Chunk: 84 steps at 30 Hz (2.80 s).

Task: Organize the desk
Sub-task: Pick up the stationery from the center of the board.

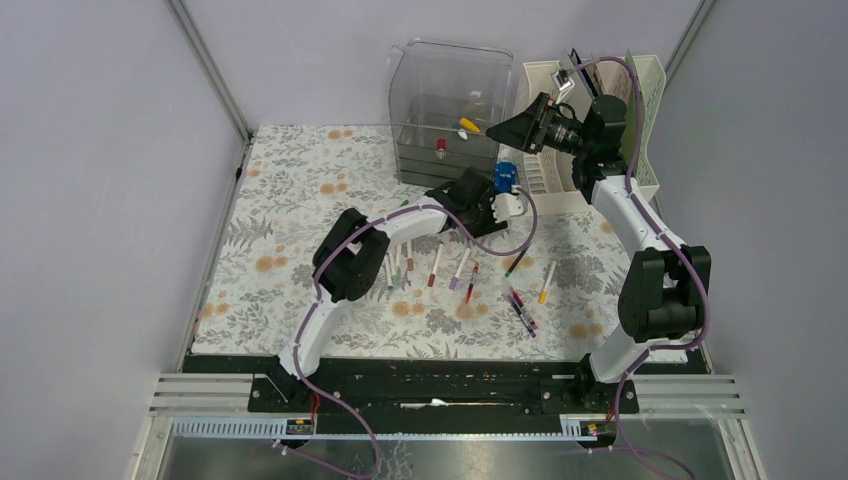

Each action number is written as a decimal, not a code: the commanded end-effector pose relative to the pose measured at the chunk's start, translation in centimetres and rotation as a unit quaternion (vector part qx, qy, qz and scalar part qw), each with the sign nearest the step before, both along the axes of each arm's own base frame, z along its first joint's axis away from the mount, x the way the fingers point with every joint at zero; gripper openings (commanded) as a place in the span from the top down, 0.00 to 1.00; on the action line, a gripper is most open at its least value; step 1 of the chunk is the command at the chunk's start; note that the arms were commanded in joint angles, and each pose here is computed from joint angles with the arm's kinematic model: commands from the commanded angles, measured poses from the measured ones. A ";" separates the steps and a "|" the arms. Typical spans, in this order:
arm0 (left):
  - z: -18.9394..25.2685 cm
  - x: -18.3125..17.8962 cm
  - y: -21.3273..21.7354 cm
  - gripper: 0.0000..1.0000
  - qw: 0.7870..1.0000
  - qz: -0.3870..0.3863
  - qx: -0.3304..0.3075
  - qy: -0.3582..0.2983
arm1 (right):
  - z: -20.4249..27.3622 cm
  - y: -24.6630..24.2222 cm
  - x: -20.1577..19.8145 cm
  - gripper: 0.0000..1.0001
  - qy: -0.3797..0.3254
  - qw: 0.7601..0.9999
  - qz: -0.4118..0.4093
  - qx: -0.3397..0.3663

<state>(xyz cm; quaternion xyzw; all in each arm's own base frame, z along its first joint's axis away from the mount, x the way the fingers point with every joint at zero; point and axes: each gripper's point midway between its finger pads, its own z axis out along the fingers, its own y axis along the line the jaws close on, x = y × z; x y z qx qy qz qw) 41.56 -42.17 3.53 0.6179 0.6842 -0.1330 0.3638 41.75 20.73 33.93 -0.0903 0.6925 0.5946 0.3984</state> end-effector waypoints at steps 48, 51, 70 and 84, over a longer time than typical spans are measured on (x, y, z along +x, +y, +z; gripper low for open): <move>-0.3 2.2 -1.1 0.57 0.999 -0.024 -0.031 -0.009 | 2.7 -0.3 -0.8 0.21 -0.048 0.999 0.020 0.004; -0.5 1.9 -1.0 0.61 0.999 -0.027 -0.027 -0.004 | 2.6 -0.4 -0.9 0.21 -0.048 0.999 0.020 0.003; 8.6 -2.4 -2.0 1.00 0.977 0.074 -0.198 -0.028 | 2.6 -0.5 -1.5 0.21 -0.049 0.999 0.019 0.003; 17.2 -4.9 9.2 1.00 0.683 0.263 -0.596 0.331 | 2.9 -0.6 -2.1 0.20 -0.055 0.998 0.017 0.002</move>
